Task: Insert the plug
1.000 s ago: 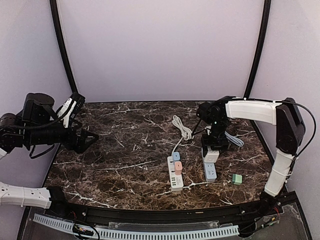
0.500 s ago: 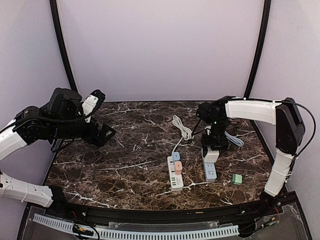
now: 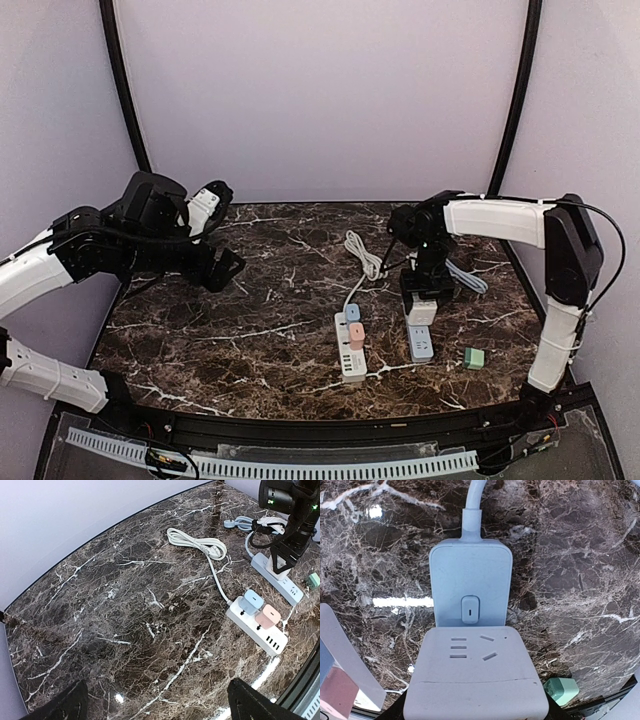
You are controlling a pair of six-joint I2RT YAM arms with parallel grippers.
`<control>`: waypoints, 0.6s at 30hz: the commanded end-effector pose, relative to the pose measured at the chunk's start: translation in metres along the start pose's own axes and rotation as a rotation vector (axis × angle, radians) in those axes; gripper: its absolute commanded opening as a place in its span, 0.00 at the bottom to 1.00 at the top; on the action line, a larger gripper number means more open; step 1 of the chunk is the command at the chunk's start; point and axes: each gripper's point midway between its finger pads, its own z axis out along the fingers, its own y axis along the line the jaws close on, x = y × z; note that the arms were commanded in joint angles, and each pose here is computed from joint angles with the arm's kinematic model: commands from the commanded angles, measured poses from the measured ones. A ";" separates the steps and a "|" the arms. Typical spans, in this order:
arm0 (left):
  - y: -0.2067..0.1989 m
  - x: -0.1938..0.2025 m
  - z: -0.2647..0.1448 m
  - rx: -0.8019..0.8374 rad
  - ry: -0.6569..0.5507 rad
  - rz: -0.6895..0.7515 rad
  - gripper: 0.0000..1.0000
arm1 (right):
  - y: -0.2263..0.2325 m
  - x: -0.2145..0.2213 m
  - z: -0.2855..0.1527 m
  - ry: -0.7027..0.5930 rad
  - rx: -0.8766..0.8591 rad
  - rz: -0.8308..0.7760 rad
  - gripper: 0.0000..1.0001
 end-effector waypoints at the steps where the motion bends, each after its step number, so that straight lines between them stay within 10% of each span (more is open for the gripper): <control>1: 0.004 -0.007 -0.009 -0.008 -0.020 0.056 0.99 | -0.008 0.014 0.028 0.077 0.115 0.018 0.00; 18: 0.015 0.009 -0.027 -0.031 0.002 0.067 0.99 | 0.004 0.027 0.060 0.066 0.097 -0.004 0.00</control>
